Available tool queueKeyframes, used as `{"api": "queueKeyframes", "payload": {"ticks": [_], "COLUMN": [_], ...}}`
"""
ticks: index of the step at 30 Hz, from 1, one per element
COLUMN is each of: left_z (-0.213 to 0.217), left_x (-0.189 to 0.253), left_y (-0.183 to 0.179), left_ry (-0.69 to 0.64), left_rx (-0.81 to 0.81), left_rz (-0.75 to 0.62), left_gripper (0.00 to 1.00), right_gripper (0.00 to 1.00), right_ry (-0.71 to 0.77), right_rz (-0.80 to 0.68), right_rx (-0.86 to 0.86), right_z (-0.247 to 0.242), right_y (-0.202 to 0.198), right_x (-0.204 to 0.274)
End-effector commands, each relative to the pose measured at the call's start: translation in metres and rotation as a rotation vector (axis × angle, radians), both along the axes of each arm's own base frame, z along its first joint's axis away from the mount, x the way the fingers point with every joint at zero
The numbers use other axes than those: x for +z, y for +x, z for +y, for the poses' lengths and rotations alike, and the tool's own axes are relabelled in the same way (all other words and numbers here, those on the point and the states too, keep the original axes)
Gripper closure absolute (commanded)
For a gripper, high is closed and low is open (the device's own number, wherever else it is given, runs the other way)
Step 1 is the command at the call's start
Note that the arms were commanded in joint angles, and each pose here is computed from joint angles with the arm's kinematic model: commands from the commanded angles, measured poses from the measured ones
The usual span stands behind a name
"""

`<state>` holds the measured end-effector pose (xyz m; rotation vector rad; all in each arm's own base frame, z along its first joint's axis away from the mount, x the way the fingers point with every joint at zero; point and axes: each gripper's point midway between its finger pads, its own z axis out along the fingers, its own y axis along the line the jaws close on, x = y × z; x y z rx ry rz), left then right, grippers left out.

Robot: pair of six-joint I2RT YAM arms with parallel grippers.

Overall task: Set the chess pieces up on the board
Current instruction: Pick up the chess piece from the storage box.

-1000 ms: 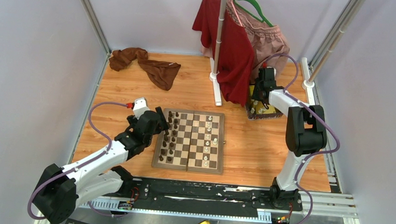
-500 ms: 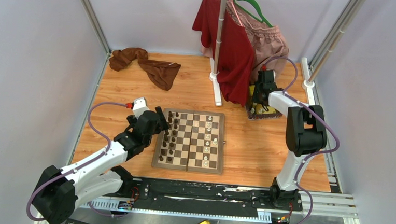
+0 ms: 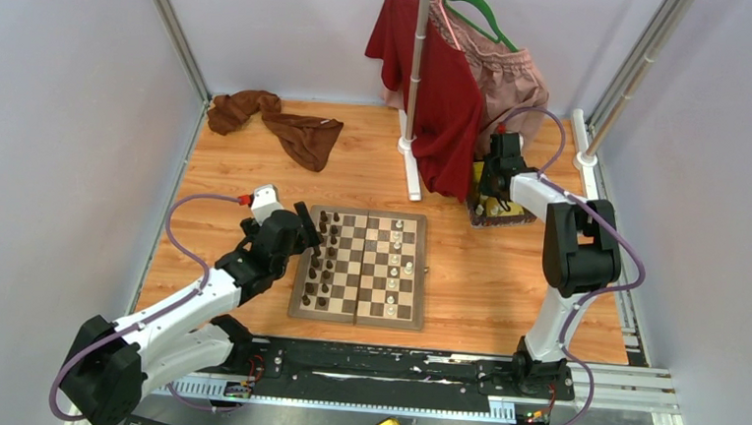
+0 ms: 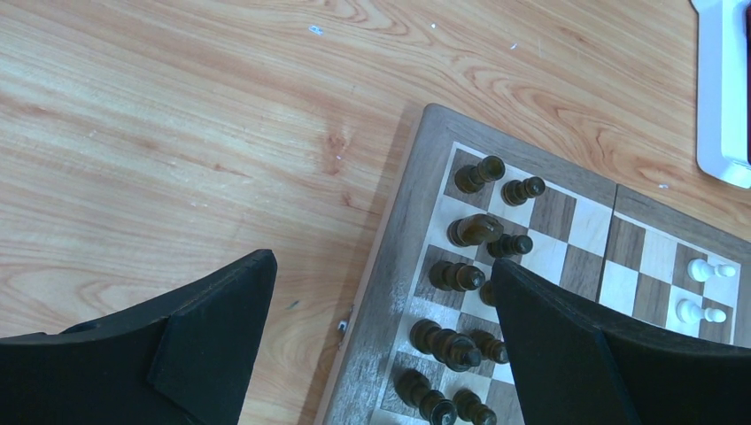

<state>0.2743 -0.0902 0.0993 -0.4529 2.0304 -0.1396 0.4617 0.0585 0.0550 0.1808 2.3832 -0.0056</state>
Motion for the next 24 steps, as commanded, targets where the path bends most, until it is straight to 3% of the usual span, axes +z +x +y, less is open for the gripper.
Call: {"api": "queueKeyframes", "payload": {"ticks": [1,14,24], "left_z": [0.003,0.008,0.012], "left_x": [0.007,0.009,0.016], "left_y": [0.001,-0.01,-0.019], "left_ry": [-0.024,-0.037,-0.061], "left_rx": [0.023,0.017,0.006], "left_rz": [-0.026,-0.032,-0.068], "left_gripper": [0.0,0.0,0.0], "right_gripper": [1.0,1.0,1.0], "right_ry": [-0.003,-0.042,-0.108], "right_rz": [-0.012,-0.065,-0.099], "right_rx": [-0.021,0.005,0.113], "right_z": [-0.006,0.006,0.041], "right_y": [-0.007,-0.031,-0.092], "right_x": [0.012,0.049,0.076]}}
